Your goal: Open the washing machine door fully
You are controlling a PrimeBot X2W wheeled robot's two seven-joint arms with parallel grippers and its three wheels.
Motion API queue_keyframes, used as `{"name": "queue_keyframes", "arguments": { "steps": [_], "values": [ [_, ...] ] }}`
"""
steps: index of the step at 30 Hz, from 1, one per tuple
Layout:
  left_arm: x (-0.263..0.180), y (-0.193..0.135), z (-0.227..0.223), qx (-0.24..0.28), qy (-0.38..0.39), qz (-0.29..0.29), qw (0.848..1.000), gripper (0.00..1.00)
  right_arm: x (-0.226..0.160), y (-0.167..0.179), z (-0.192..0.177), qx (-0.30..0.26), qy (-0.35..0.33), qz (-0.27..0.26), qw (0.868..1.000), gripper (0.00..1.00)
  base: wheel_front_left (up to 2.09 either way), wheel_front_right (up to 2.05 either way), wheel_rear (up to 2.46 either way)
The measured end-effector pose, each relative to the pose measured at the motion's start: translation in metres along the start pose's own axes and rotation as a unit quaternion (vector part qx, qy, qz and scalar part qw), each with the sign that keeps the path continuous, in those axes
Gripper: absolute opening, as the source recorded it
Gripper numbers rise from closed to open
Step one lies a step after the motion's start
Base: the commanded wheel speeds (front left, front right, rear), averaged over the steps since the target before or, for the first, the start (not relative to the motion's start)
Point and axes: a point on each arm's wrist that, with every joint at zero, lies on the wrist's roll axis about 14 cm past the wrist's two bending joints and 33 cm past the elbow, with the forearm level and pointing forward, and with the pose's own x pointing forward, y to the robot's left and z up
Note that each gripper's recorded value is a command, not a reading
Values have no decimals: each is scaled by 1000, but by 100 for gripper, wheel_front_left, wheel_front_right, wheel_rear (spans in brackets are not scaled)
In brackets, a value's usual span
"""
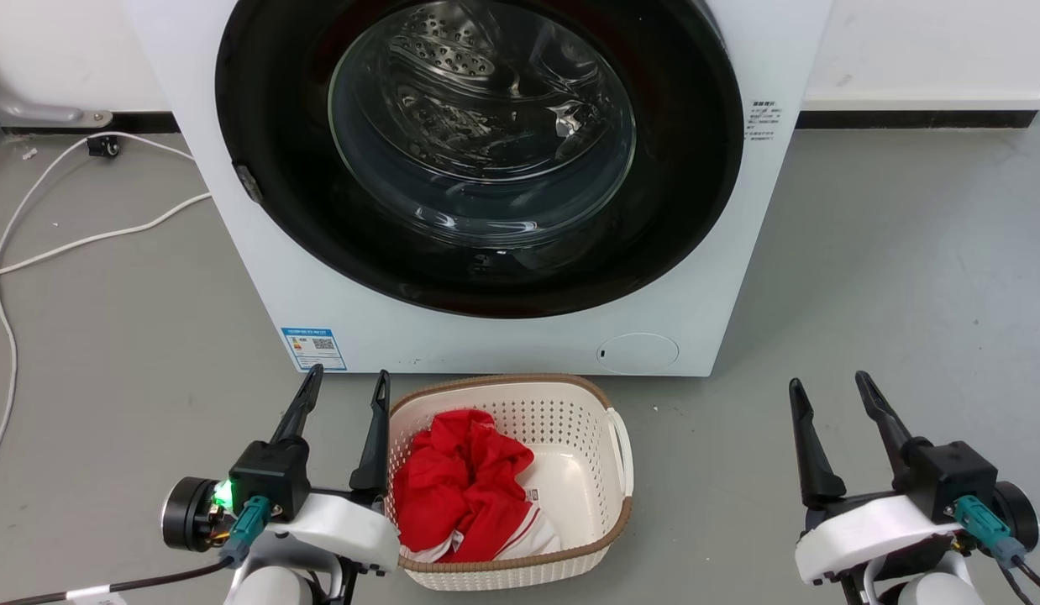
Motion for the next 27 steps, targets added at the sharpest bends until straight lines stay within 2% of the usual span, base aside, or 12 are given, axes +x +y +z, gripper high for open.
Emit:
{"name": "queue_keyframes", "arguments": {
  "steps": [23, 24, 25, 26, 27],
  "values": [
    [1, 2, -7, -5, 11, 3, 1000, 100, -2, -3, -8, 11, 12, -7, 1000, 100, 0, 0, 0],
    [1, 2, -7, -5, 11, 3, 1000, 100, -2, -3, -8, 15, 12, -7, 1000, 82, 0, 0, 0],
    [1, 2, -7, -5, 11, 3, 1000, 100, -2, -3, -9, 16, 13, -7, 1000, 25, 0, 0, 0],
    [1, 2, -7, -5, 11, 3, 1000, 100, -2, -2, -9, 17, 14, -6, 1000, 0, 0, 0, 0],
    [1, 3, -7, -5, 11, 4, 1000, 100, -2, -2, -9, 21, 14, -6, 1000, 0, 0, 0, 0]
  ]
}}
